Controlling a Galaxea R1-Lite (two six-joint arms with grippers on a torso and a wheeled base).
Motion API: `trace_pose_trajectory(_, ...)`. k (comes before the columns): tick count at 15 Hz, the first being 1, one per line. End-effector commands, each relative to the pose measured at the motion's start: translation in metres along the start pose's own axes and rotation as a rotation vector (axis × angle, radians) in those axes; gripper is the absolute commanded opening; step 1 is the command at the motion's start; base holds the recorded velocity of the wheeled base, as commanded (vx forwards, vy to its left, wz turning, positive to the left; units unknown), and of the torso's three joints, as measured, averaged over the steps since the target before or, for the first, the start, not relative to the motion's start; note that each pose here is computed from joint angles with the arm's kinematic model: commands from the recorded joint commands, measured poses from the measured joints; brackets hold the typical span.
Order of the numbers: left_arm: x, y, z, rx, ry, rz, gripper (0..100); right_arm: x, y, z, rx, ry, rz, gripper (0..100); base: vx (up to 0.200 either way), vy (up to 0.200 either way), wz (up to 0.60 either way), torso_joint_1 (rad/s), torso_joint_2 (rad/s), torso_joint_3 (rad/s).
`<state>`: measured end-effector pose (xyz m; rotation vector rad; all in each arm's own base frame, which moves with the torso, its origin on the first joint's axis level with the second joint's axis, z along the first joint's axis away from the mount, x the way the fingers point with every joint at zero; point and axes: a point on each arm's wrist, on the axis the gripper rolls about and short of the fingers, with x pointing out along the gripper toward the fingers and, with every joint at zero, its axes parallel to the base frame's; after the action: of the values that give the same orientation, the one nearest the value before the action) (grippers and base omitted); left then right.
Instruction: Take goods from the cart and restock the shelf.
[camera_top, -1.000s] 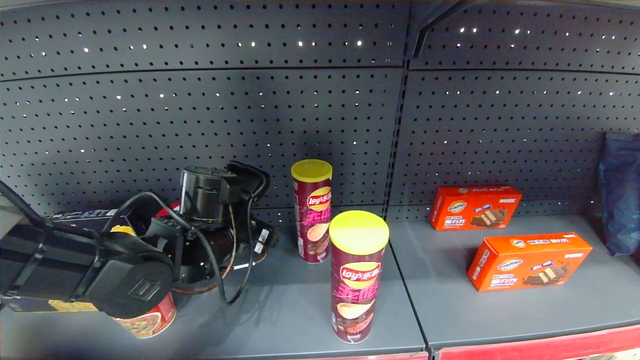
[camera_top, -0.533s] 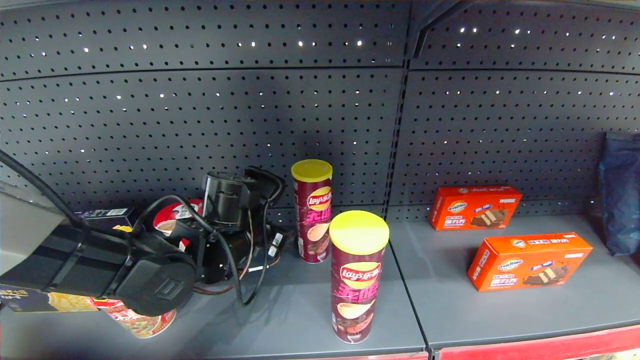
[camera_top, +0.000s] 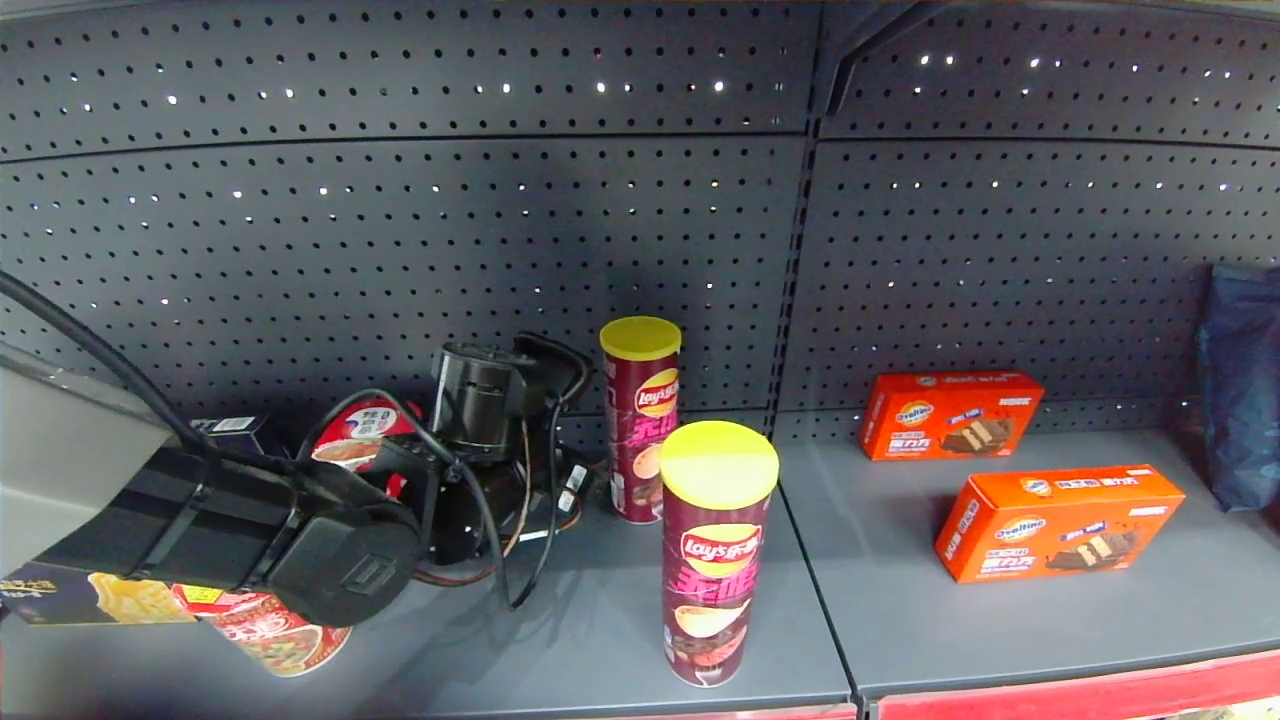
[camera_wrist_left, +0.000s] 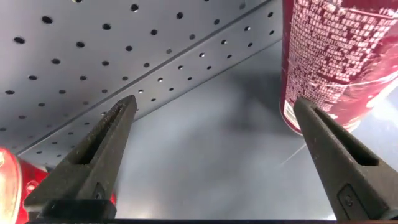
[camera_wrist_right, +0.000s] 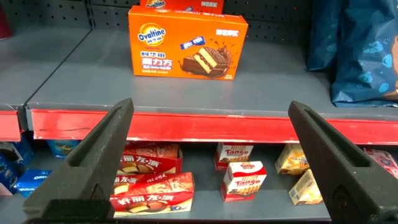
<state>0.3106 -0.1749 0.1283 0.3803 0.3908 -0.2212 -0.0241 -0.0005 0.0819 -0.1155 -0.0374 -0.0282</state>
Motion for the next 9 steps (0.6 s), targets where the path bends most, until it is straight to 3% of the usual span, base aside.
trace_pose_trajectory(1, 0.002, -0.001, -0.002, 0.003, 0.007, -0.002, 100, 0.000, 0.000, 0.000, -0.001, 0.001, 0.000, 100, 0.000, 0.000, 0.00, 0.000, 0.00, 0.000)
trace_pose_trajectory(7, -0.012, 0.010, 0.016, -0.042, -0.051, 0.038, 100, 0.000, 0.000, 0.001, 0.001, -0.001, 0.000, 100, 0.000, 0.000, 0.00, 0.000, 0.00, 0.000)
trace_pose_trajectory(8, -0.028, 0.022, 0.035, -0.057, -0.121, 0.063, 100, 0.000, 0.000, 0.000, 0.001, 0.001, 0.000, 100, 0.000, 0.000, 0.00, 0.000, 0.00, 0.000)
trace_pose_trajectory(9, -0.036, 0.029, 0.042, -0.060, -0.147, 0.084, 100, 0.000, 0.000, 0.000, -0.001, 0.001, 0.000, 100, 0.000, 0.000, 0.00, 0.000, 0.00, 0.000)
